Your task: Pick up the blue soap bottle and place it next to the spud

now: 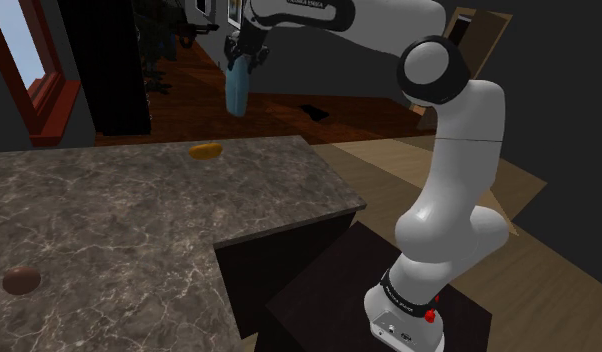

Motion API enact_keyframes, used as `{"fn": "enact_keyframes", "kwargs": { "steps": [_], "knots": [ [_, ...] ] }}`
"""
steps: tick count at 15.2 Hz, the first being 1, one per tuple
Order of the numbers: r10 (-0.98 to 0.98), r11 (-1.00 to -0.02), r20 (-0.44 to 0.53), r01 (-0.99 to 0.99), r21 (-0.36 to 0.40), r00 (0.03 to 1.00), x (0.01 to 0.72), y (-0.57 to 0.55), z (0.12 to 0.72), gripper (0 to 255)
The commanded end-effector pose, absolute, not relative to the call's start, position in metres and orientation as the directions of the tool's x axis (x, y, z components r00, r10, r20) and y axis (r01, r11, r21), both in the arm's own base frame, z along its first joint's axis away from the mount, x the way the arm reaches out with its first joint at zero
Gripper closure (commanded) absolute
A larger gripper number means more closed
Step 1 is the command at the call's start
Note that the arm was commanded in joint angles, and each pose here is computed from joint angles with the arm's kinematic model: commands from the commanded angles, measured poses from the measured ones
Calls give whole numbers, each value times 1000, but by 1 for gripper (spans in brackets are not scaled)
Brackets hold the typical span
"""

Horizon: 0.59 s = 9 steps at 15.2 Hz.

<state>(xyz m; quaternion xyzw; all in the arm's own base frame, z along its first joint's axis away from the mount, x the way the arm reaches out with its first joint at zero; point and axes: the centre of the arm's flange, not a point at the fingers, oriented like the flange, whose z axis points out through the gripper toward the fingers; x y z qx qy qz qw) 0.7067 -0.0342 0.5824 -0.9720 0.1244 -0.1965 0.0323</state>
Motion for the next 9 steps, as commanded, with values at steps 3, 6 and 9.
{"fn": "enact_keyframes", "kwargs": {
  "steps": [3,6,9],
  "knots": [
    [-254,-967,375,-229,-112,891,707,-35,562,255],
    [-254,-967,375,-229,-112,891,707,-35,546,255],
    [-254,-967,375,-229,-112,891,707,-35,530,255]
  ]
}}
